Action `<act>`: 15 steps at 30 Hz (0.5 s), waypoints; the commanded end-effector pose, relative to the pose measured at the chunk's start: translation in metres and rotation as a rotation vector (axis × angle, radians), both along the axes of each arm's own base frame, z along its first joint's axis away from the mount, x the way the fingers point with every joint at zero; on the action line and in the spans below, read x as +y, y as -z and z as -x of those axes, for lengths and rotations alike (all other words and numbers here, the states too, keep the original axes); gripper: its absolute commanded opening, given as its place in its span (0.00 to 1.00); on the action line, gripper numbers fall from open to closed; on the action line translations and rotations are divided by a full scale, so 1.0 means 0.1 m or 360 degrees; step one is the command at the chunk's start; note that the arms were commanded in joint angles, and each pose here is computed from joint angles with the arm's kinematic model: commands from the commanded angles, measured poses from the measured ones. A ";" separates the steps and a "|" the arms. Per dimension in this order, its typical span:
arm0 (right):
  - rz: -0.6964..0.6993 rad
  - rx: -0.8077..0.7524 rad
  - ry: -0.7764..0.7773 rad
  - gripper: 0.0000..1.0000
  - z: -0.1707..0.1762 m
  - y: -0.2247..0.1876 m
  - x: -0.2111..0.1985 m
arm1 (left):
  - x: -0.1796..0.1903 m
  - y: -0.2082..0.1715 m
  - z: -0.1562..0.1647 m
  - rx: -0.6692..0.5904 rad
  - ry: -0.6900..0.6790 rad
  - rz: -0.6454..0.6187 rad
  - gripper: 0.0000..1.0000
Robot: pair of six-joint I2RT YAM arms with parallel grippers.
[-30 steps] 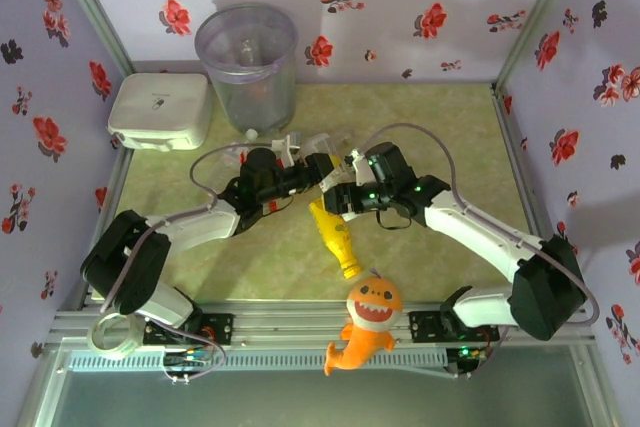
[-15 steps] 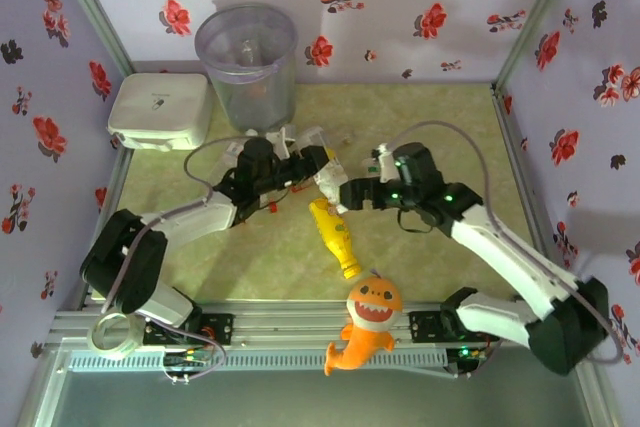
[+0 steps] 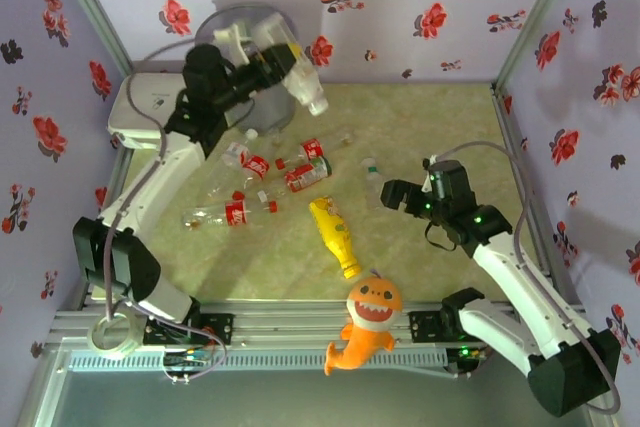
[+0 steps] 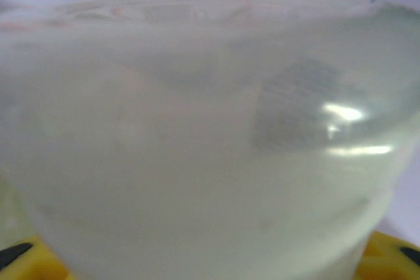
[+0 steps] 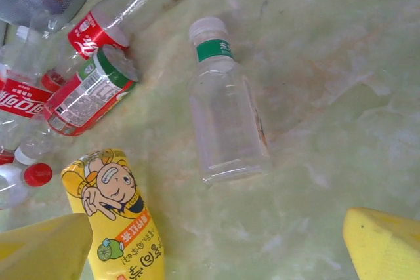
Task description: Put the plastic bottles in the bin
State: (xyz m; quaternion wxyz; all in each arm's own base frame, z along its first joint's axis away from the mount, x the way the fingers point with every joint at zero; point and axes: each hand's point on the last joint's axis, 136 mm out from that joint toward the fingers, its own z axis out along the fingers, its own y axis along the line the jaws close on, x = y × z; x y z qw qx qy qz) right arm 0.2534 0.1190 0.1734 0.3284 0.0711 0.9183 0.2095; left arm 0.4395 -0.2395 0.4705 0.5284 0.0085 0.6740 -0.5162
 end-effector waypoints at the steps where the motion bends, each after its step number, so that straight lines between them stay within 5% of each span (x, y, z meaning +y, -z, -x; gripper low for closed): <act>1: 0.0065 0.0009 0.0081 0.98 0.01 0.02 -0.12 | 0.34 -0.01 -0.40 -0.0018 -0.0191 -0.0031 0.00; 7: 0.0101 -0.0017 0.0121 0.98 0.08 -0.04 -0.23 | 0.89 -0.25 -0.99 -0.0114 -0.0534 -0.0076 0.00; 15: 0.0160 -0.0045 0.0177 0.98 0.19 -0.11 -0.38 | 1.10 0.07 -1.64 -0.0073 -0.0791 -0.0392 0.00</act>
